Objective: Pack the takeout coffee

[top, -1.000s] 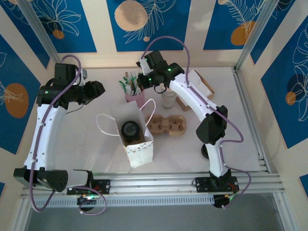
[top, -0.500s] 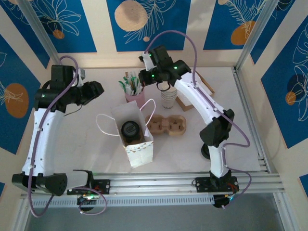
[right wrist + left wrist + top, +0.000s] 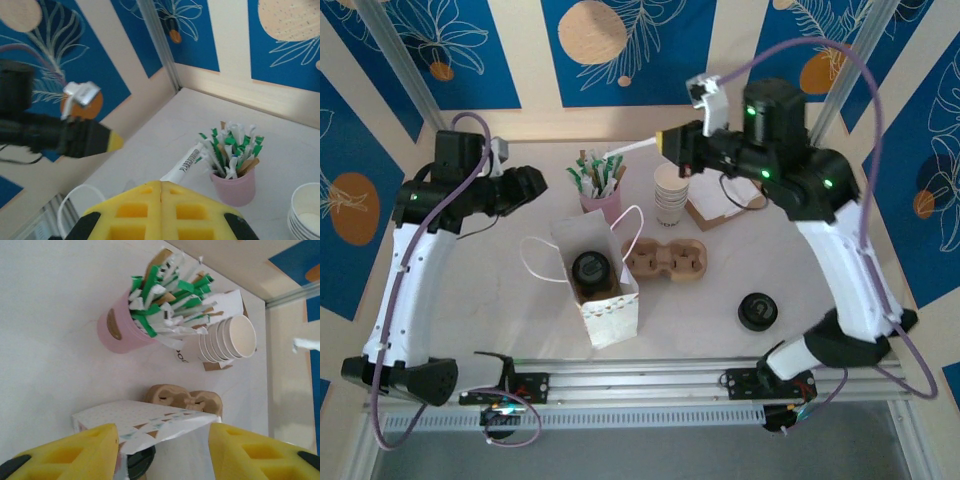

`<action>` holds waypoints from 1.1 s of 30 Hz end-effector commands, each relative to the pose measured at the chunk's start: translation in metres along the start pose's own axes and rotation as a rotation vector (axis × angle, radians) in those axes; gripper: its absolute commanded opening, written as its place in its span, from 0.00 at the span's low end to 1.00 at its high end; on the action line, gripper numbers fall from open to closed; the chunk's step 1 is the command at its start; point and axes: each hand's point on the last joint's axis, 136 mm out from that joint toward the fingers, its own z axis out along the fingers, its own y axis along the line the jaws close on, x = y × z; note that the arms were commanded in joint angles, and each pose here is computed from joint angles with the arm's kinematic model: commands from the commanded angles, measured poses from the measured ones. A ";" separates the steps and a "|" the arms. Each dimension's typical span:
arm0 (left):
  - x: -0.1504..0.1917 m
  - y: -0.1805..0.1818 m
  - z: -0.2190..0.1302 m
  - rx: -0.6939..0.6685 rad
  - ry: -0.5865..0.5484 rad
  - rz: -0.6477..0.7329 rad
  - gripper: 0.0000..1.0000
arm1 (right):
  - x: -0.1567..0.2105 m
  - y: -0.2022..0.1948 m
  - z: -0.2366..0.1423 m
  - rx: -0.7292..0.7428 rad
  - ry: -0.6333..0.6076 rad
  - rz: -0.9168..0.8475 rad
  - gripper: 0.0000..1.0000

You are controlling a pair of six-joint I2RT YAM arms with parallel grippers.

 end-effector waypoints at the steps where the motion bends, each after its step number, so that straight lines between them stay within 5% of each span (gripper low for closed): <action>1: -0.004 -0.017 0.005 0.020 -0.018 0.021 0.51 | 0.012 0.023 -0.021 -0.094 0.023 0.025 0.00; 8: -0.003 -0.020 0.008 -0.021 -0.050 0.048 0.51 | 0.042 0.064 -0.075 -0.231 0.075 -0.029 0.00; 15: -0.021 -0.009 -0.002 -0.096 -0.163 0.053 0.51 | 0.095 0.075 -0.080 -0.298 0.237 -0.033 0.00; 23: -0.013 0.017 -0.008 -0.239 -0.134 0.133 0.54 | 0.132 0.077 -0.040 -0.355 0.400 -0.067 0.00; 33: 0.022 0.056 -0.044 -0.339 -0.156 0.061 0.64 | 0.185 0.076 0.016 -0.363 0.573 -0.266 0.00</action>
